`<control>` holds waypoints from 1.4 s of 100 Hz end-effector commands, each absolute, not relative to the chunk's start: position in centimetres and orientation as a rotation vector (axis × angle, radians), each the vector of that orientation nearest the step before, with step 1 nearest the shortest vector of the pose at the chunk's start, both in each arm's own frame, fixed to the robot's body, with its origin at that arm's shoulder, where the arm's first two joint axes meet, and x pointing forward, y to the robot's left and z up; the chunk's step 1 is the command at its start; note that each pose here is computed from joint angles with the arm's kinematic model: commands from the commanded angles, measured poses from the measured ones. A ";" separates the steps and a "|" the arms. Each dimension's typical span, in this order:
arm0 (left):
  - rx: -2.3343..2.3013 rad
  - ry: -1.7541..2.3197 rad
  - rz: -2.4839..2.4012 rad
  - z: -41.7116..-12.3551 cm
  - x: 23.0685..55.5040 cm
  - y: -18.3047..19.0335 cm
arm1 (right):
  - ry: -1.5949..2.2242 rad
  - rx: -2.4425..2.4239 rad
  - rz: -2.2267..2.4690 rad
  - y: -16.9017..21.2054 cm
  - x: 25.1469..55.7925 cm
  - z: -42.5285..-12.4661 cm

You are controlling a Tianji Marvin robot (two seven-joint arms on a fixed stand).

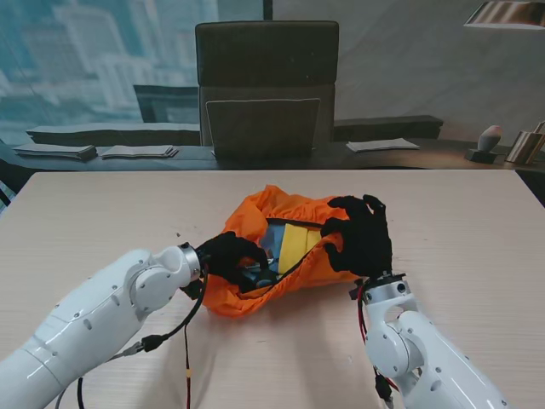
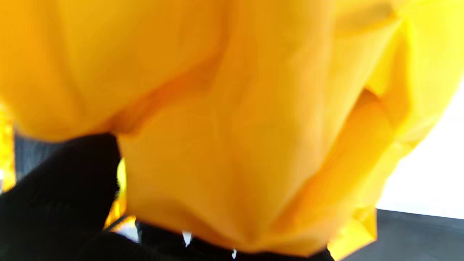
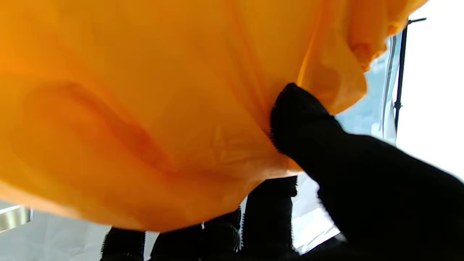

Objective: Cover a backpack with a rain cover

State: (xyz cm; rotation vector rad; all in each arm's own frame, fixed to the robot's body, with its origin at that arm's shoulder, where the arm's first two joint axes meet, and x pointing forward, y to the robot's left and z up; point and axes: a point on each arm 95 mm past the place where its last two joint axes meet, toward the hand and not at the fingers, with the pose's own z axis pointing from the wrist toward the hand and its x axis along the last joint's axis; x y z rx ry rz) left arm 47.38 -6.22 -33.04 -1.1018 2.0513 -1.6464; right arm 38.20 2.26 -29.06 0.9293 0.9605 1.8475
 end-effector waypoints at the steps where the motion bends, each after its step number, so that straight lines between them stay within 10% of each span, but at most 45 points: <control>1: -1.124 1.999 -1.676 -33.2 46.6 -5.6 | 1.009 0.927 1.833 2.6 37.9 -29.7; 37: -1.003 1.600 -1.657 -27.9 45.3 -3.9 | 1.084 0.918 1.846 2.6 36.7 -30.3; 93: -1.065 2.030 -1.245 -32.7 46.8 -4.1 | 1.118 0.882 2.018 2.3 35.2 -28.5; 140: -1.334 1.161 -1.884 -27.3 44.4 -0.3 | 1.051 0.966 2.163 0.9 35.7 -27.4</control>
